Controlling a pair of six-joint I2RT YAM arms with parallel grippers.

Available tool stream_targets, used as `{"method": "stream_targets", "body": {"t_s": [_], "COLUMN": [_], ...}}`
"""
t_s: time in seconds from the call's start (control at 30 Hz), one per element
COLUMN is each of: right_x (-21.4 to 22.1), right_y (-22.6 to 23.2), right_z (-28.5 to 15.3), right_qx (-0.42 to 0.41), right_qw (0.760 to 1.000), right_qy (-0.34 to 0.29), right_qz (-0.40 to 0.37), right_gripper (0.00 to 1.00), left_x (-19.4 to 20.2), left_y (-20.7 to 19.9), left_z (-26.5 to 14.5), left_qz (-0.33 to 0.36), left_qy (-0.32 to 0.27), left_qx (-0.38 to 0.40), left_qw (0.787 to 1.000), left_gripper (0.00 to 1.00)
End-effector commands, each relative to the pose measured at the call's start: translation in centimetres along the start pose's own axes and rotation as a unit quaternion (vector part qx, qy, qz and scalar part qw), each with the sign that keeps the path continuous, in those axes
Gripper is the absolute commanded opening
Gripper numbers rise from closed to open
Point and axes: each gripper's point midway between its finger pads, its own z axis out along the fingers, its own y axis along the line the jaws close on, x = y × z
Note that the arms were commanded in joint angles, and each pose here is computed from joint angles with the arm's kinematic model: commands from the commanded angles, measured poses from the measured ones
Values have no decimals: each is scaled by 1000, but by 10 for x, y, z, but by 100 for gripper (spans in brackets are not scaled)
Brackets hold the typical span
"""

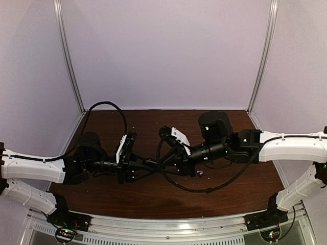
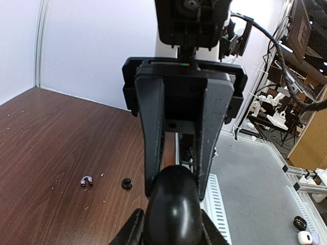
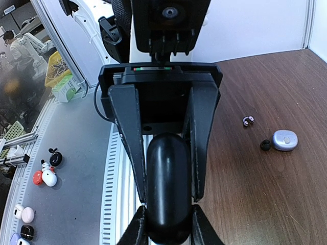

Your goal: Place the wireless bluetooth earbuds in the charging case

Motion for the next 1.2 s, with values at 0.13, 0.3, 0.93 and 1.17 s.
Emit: {"method": "stream_targets", "body": {"t_s": [0.13, 0.3, 0.93, 1.17], "right_x": [-26, -27, -32, -41], "right_y": [7, 7, -8, -26], "right_z": [-9, -10, -11, -21], "right_qx": [2, 2, 37, 72], "right_qw": [999, 999, 998, 996], "right_qy": [-38, -42, -42, -59], "right_qz": [-14, -14, -2, 16], "right_gripper": [1, 1, 51, 47], "left_x": [-25, -23, -23, -18], "left_y": [-4, -5, -14, -18], "left_z": [2, 2, -2, 1], "left_qz": [20, 20, 44, 52], "left_qy": [-43, -44, -42, -31], "left_qx": [4, 8, 23, 31], "left_qw": [999, 999, 998, 998], "left_gripper": [24, 15, 0, 0]}}
